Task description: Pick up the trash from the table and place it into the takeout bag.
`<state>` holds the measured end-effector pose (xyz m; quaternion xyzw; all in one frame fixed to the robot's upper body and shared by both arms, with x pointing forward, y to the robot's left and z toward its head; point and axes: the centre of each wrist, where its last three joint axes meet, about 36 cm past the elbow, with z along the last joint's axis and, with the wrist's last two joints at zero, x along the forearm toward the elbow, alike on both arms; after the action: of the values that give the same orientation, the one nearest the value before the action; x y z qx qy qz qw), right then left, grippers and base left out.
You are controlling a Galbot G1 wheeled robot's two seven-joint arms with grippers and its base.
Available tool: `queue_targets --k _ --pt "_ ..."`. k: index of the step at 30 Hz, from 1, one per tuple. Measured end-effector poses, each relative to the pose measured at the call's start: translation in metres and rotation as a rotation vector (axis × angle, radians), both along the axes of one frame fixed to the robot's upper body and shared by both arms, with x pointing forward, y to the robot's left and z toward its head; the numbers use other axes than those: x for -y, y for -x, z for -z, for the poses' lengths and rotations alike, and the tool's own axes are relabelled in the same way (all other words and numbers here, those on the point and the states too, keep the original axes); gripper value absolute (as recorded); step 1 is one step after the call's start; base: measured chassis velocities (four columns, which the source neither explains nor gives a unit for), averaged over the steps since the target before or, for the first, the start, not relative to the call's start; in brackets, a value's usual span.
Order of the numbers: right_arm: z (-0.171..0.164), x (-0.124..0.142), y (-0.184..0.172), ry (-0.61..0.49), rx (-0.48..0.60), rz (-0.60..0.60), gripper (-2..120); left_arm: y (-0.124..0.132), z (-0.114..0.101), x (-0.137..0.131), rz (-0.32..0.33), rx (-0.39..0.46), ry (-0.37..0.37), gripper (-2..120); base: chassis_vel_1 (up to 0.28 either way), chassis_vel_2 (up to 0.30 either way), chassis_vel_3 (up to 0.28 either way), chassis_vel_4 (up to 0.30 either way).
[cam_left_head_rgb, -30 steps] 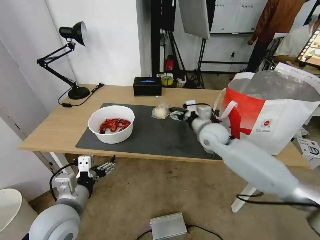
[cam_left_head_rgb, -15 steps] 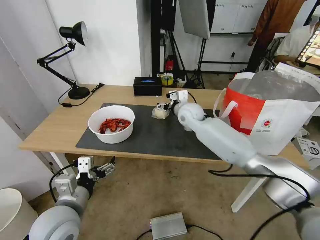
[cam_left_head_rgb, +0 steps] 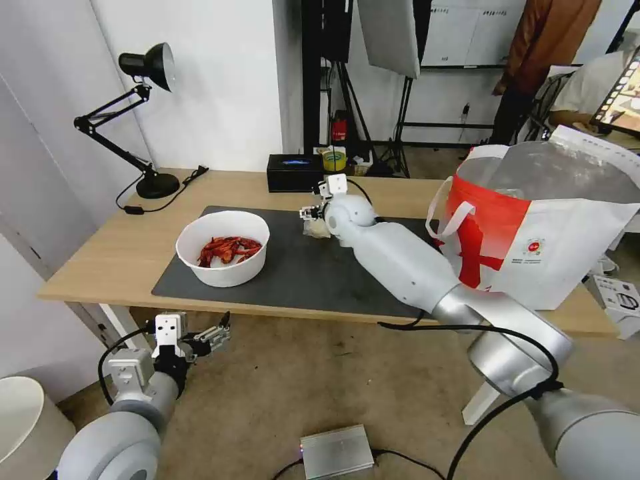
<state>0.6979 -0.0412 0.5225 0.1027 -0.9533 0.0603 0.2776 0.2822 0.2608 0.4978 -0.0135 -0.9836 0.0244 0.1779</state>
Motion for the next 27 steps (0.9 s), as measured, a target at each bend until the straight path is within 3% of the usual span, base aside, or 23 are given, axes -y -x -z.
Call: queue_targets --k 8,22,24,27 --pt "0.013 -0.008 -0.001 0.064 -0.047 0.042 100 0.001 0.0 0.001 -0.002 0.001 0.005 100 0.0 0.0 0.0 0.0" --pt "0.025 -0.013 0.002 0.066 -0.079 0.058 100 0.002 -0.001 0.001 -0.001 0.005 0.004 100 0.0 0.0 0.0 0.0" --pt "0.025 -0.013 0.002 0.066 -0.077 0.061 99 0.002 -0.002 0.002 -0.001 0.006 0.005 100 0.0 0.0 0.0 0.0" --pt "0.025 -0.013 0.001 0.061 -0.069 0.068 87 0.002 -0.002 0.002 -0.001 0.006 0.005 100 0.0 0.0 0.0 0.0"
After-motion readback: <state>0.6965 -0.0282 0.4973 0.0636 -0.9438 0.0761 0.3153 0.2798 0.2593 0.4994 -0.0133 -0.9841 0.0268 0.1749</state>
